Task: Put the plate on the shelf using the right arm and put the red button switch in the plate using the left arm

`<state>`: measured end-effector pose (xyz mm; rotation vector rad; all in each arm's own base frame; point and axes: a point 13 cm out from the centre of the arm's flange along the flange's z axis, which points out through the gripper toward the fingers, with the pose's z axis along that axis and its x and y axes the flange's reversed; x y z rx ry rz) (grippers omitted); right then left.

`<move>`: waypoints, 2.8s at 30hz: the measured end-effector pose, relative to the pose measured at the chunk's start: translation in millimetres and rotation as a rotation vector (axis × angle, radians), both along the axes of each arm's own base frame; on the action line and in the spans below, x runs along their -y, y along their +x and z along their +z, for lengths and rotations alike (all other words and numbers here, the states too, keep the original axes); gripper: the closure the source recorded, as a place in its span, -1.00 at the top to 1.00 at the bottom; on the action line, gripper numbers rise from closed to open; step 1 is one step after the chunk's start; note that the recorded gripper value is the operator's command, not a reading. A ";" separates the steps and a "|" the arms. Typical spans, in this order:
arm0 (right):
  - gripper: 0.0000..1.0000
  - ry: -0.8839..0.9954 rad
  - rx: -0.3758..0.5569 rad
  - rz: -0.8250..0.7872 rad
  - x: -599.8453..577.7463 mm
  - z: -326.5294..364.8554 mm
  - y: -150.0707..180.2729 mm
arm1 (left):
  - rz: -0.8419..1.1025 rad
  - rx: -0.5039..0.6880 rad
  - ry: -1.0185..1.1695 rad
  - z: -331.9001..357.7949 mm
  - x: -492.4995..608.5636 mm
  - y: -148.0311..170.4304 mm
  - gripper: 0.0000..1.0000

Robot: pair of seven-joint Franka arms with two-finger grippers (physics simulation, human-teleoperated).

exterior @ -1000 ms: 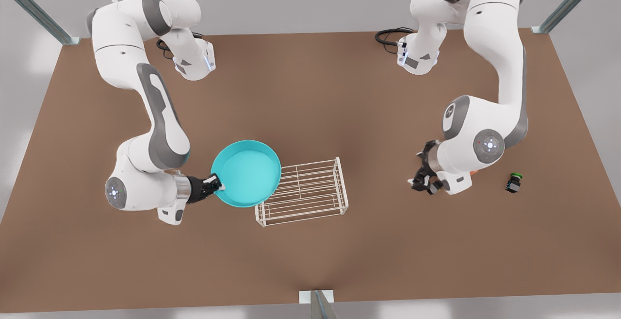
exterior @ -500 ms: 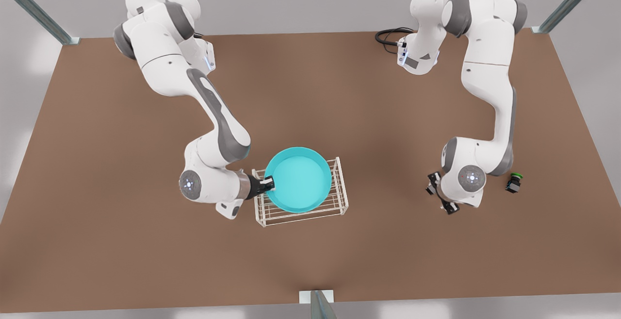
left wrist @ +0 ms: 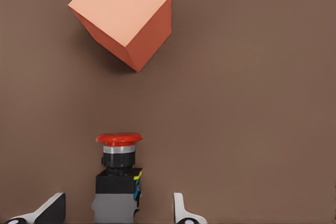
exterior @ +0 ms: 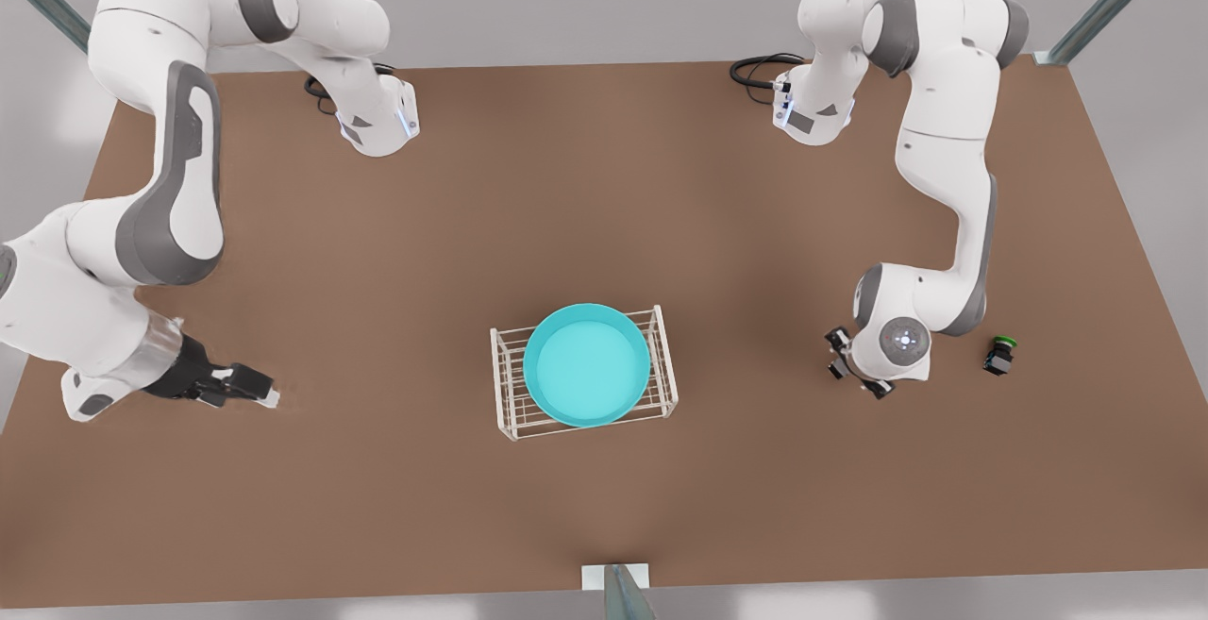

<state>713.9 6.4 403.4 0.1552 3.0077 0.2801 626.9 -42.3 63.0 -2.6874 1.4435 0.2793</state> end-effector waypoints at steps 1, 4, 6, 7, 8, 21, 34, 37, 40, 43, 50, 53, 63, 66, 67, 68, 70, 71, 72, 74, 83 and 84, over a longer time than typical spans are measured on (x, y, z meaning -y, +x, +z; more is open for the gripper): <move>1.00 -0.054 -0.057 0.008 19.2 -10.9 -30.3 | 0.008 0.003 0.000 -1.9 -0.2 0.3 1.00; 1.00 -0.157 -0.187 0.063 39.8 -54.0 -98.3 | 0.028 0.009 0.002 -8.0 -0.1 -0.1 1.00; 1.00 -0.196 -0.228 0.104 42.9 -73.9 -111.4 | 0.040 0.008 0.003 -15.5 -0.6 -1.7 1.00; 1.00 -0.210 -0.237 0.120 44.6 -79.9 -112.4 | 0.043 0.008 0.006 -18.5 -0.9 -2.1 1.00; 1.00 -0.221 -0.240 0.133 46.9 -83.5 -112.1 | 0.044 0.008 0.009 -21.5 -1.1 -2.6 1.00; 1.00 -0.257 -0.229 0.219 55.7 -85.1 -108.1 | 0.078 0.030 0.017 -22.1 -0.1 1.5 -0.12; 1.00 -0.259 -0.220 0.257 56.0 -81.1 -105.4 | 0.024 0.127 -0.035 66.7 53.3 44.8 -0.12; 1.00 -0.258 -0.224 0.264 55.4 -84.0 -104.9 | -0.051 0.164 -0.125 131.1 148.9 57.4 -0.12; 1.00 -0.258 -0.226 0.270 55.6 -85.9 -104.6 | -0.101 0.151 -0.175 170.6 213.0 36.6 -0.12; 1.00 -0.258 -0.229 0.275 55.6 -87.7 -104.5 | -0.153 0.139 -0.209 200.8 271.4 9.9 -0.12; 1.00 -0.258 -0.230 0.284 54.9 -89.2 -104.0 | -0.220 0.189 -0.264 243.9 380.4 -17.8 -0.12; 1.00 -0.258 -0.229 0.286 54.9 -89.2 -103.5 | -0.227 0.240 -0.302 241.8 410.8 -16.5 -0.12; 1.00 -0.257 -0.231 0.292 54.7 -91.5 -102.9 | -0.235 0.493 -0.491 218.0 490.7 32.3 0.05; 1.00 -0.257 -0.231 0.293 54.6 -91.6 -103.0 | -0.241 0.536 -0.516 221.6 504.6 31.3 1.00; 1.00 -0.257 -0.231 0.294 54.6 -91.6 -103.0 | -0.237 0.549 -0.521 223.9 506.9 32.2 1.00; 1.00 -0.257 -0.232 0.294 54.5 -91.6 -103.1 | -0.232 0.561 -0.527 226.2 508.4 33.4 1.00; 1.00 -0.257 -0.232 0.295 54.5 -91.6 -103.1 | -0.224 0.578 -0.514 247.1 494.7 40.4 1.00; 1.00 -0.257 -0.232 0.295 54.6 -91.6 -103.1 | -0.236 0.570 -0.482 263.1 476.6 44.2 1.00; 1.00 -0.257 -0.232 0.295 54.7 -91.6 -103.1 | -0.226 0.544 -0.451 278.4 438.1 57.5 1.00; 1.00 -0.257 -0.232 0.295 54.6 -91.6 -103.1 | -0.230 0.434 -0.348 281.9 327.2 68.6 1.00; 1.00 -0.256 -0.232 0.297 54.6 -91.6 -103.2 | -0.686 0.026 -0.146 314.2 36.7 41.6 1.00; 1.00 -0.257 -0.232 0.297 54.7 -91.6 -103.3 | -0.730 -0.038 -0.146 308.9 22.7 22.3 1.00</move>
